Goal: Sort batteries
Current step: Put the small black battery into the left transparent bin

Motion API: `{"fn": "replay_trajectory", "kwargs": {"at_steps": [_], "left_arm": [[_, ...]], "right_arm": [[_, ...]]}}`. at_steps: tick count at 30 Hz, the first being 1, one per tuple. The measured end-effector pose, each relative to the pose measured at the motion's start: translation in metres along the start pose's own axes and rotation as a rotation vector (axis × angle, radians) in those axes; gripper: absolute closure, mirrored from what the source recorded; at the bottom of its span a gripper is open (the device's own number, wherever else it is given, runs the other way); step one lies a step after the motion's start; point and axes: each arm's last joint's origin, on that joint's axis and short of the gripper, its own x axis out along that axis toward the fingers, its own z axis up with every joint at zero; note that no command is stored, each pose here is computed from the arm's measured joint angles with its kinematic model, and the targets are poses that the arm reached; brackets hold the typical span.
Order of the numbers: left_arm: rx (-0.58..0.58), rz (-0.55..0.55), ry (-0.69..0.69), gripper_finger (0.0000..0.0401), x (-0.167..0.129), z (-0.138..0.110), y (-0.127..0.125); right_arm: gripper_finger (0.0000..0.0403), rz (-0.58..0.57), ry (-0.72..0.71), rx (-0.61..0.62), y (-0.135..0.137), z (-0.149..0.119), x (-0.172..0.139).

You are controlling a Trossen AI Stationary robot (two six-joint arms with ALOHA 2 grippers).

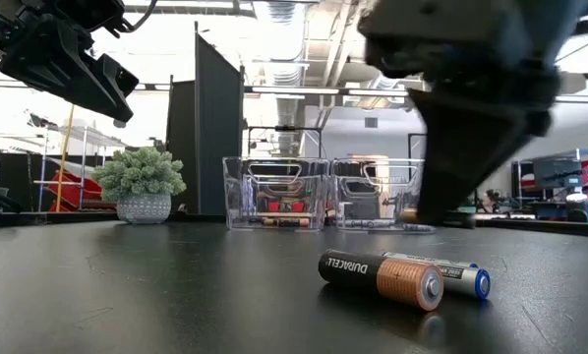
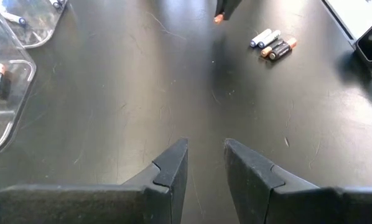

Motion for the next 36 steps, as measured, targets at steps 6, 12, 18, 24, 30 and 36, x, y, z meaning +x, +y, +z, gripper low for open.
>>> {"fn": "replay_trajectory", "kwargs": {"at_steps": [6, 12, 18, 24, 30, 36], "left_arm": [[0.000, 0.000, 0.000, 0.0302, 0.000, 0.000, 0.000], [0.000, 0.000, 0.001, 0.0302, 0.000, 0.000, 0.000], [0.001, 0.000, 0.002, 0.0302, 0.000, 0.000, 0.000], [0.001, 0.000, 0.003, 0.0302, 0.000, 0.000, 0.000], [0.001, 0.001, 0.003, 0.0302, 0.000, 0.000, 0.000], [0.001, 0.006, 0.001, 0.0302, 0.000, 0.000, 0.000]], "right_arm": [[0.0380, 0.076, -0.055, -0.081, 0.001, 0.040, -0.007], [0.0380, 0.106, -0.135, -0.229, -0.003, 0.099, -0.019], [0.0380, 0.125, -0.252, -0.312, -0.017, 0.166, -0.040], [0.0380, 0.148, -0.332, -0.327, -0.051, 0.234, -0.055], [0.0380, 0.165, -0.342, -0.295, -0.104, 0.287, -0.047], [0.0380, 0.164, -0.328, -0.234, -0.161, 0.320, -0.028]]}}
